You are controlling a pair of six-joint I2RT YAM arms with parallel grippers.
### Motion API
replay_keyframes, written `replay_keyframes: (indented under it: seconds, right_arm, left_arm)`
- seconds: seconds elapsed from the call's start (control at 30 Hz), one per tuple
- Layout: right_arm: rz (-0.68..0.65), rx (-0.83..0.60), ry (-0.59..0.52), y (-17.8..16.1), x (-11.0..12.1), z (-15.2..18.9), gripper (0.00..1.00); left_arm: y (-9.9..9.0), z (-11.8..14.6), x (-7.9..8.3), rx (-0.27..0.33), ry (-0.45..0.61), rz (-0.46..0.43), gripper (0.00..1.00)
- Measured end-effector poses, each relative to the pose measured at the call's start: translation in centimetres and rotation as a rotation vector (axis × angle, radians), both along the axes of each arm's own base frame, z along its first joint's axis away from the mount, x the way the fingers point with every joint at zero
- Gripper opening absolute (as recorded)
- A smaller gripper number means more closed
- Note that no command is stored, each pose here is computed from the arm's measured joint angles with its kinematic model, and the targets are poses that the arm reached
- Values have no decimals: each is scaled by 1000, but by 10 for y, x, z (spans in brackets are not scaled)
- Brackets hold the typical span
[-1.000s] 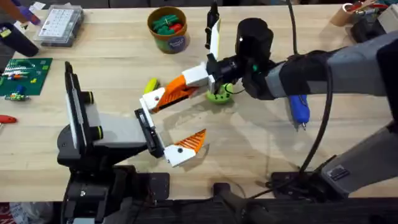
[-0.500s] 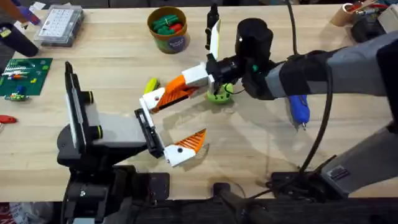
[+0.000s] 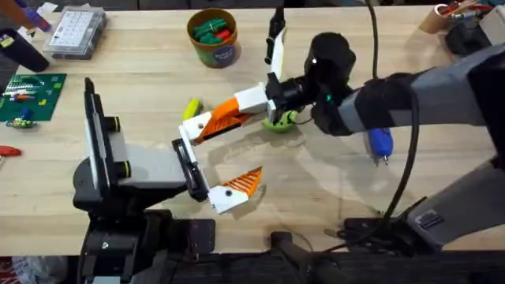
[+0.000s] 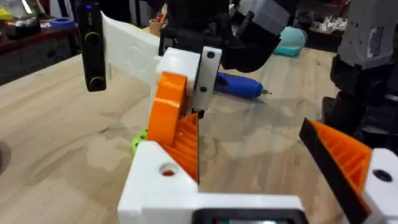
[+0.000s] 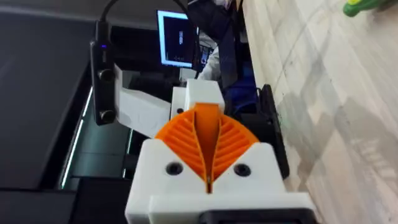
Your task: Pick up the gripper from the table and insert it into the empty holder that is missing its gripper. Then pick up a screw, insert it into the mounting hole, and use the screwdriver to tighten it. Finally, clean up the table by picking up the vegetable and placing it into the bucket.
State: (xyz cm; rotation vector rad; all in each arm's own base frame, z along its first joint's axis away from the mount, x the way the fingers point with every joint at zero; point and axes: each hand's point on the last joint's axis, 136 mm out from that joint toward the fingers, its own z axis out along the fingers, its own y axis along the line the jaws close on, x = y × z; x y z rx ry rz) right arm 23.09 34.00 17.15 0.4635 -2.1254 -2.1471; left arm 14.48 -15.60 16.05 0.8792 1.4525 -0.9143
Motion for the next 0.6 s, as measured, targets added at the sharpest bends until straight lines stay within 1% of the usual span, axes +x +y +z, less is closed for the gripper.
replay_keyframes:
  seconds: [0.23,0.6]
  right_arm:
    - [-19,-2,20,-4,-2,-4,18]
    - [-29,-5,25,3,-5,-5,18]
  left_arm:
    - [-1,0,-3,-10,20,-17,986]
    - [-1,0,-2,-12,27,-13,986]
